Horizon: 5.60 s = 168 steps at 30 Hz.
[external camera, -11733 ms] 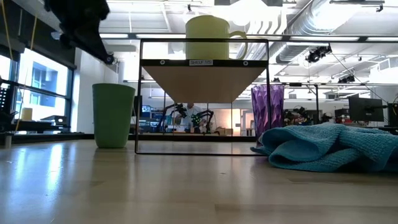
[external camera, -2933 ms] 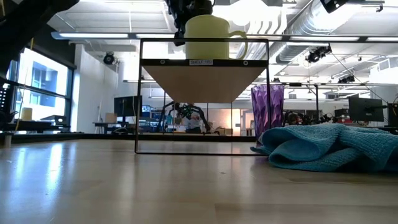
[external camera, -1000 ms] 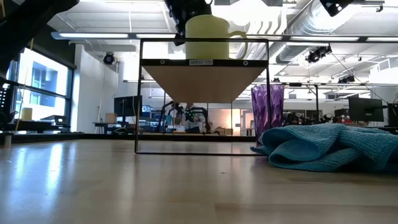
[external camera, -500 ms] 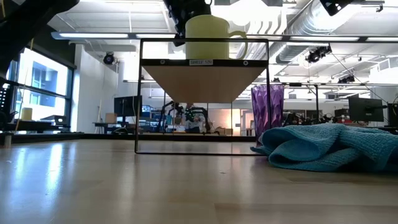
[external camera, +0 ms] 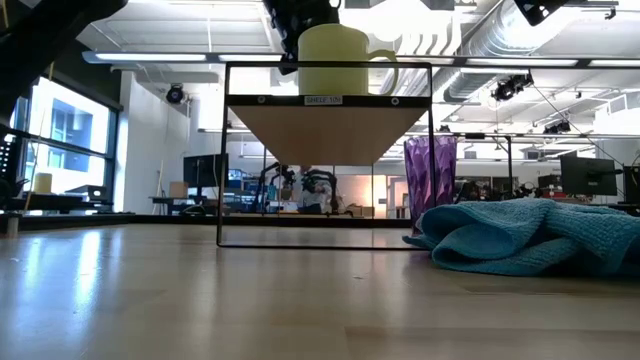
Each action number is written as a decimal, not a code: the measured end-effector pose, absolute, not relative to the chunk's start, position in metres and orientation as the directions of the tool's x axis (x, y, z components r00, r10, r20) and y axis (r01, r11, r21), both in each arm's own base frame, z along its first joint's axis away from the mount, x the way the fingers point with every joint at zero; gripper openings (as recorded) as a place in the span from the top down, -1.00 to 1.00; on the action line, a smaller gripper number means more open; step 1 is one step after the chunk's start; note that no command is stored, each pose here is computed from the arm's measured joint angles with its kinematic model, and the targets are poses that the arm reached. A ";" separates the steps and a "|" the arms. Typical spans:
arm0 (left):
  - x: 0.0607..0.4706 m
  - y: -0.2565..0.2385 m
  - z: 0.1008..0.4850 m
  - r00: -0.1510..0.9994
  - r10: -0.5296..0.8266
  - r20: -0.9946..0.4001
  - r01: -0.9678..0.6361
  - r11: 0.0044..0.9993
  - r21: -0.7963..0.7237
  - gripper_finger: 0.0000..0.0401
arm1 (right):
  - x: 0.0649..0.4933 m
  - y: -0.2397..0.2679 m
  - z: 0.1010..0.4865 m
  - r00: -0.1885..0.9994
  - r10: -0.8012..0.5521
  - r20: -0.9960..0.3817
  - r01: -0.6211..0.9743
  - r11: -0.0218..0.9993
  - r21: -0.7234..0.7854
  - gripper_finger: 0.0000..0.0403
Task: Stack small to large cups/mugs on shelf
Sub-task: Put the green cup on the shelf, then put the violet cup on the shelf
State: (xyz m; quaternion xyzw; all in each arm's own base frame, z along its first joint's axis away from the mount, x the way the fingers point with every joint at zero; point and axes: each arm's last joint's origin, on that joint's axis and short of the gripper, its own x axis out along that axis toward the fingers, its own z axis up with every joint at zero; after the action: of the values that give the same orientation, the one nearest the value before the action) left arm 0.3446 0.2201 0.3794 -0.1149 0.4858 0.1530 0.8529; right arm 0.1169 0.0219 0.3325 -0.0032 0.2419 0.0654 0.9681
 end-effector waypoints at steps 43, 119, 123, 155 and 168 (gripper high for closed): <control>0.306 0.194 0.420 0.463 0.185 -0.867 -0.410 0.912 -0.024 0.00 | 0.117 0.022 0.332 0.873 0.125 -0.472 -0.129 0.991 0.023 0.31; 0.197 0.034 0.322 0.821 -0.101 -0.562 -0.008 0.982 -0.188 0.08 | 0.151 -0.172 0.341 0.692 -0.189 -0.696 0.303 0.952 0.043 0.31; 0.197 0.034 0.319 0.820 -0.110 -0.562 -0.012 0.978 -0.209 0.08 | 0.167 -0.193 0.342 0.646 -0.131 -0.752 0.231 0.973 0.030 0.31; 0.200 0.035 0.308 0.825 -0.087 -0.559 -0.007 0.986 -0.164 0.08 | 0.223 -0.223 0.301 0.453 0.020 -0.892 0.020 0.999 0.033 0.31; 0.200 0.035 0.308 0.826 -0.088 -0.557 -0.014 0.984 -0.176 0.08 | 0.225 -0.223 0.298 0.452 0.023 -0.892 0.059 0.997 0.056 0.47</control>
State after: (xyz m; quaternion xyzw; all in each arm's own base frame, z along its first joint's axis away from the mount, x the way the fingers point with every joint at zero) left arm 0.1997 0.0347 0.3084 -0.0866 0.2945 -0.0195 0.9515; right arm 0.2255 -0.2231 0.2979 0.0391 0.5231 -0.0105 0.8513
